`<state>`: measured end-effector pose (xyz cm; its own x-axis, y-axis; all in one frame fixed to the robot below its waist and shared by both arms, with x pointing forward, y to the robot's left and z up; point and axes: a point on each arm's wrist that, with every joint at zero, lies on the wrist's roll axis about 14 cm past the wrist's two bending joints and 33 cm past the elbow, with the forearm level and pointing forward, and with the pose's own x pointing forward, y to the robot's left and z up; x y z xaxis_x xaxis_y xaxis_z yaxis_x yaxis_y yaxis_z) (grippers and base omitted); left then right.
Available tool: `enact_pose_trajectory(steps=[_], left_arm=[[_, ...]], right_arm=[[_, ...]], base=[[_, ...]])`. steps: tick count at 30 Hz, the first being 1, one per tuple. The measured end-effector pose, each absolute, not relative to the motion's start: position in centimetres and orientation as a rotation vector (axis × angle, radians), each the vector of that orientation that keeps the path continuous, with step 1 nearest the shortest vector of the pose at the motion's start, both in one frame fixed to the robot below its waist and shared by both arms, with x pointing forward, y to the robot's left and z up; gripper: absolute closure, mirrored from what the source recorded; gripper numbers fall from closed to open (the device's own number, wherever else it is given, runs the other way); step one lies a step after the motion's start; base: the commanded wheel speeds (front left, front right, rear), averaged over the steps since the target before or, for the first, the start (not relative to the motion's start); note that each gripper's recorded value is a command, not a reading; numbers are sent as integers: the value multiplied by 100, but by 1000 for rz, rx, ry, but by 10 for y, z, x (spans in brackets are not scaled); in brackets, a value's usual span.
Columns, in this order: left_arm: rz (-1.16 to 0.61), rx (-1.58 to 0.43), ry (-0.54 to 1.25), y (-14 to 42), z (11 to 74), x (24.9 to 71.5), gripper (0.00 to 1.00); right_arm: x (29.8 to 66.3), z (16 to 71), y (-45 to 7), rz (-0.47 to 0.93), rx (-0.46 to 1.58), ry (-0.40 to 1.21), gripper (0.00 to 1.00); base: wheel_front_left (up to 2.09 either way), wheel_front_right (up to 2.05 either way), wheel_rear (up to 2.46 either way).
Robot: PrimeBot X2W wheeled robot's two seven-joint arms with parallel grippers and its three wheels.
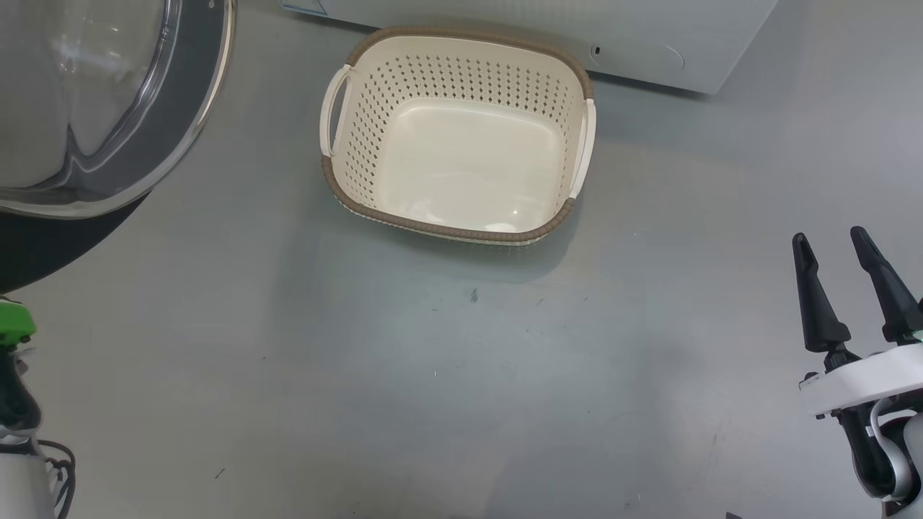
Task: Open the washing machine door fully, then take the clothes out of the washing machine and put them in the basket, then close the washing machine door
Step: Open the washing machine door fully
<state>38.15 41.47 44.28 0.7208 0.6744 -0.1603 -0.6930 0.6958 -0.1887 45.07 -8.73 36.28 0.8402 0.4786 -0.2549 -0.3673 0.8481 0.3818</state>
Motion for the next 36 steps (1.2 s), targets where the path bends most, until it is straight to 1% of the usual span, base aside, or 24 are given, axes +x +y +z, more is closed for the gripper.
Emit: enact_pose_trajectory(steps=[8, 19, 25, 36], left_arm=[[731, -254, 71, 406, 449, 382, 100], [592, -229, 20, 377, 476, 394, 100], [498, -224, 5, 351, 485, 392, 100], [309, -280, -14, 283, 492, 392, 100]], right_arm=[[450, 378, -83, 452, 342, 316, 0], [438, 402, -74, 440, 372, 272, 0], [432, 422, -76, 415, 388, 224, 0], [420, 462, -103, 332, 389, 114, 0]], base=[[0, 0, 0], [0, 0, 0], [0, 0, 0], [0, 0, 0]])
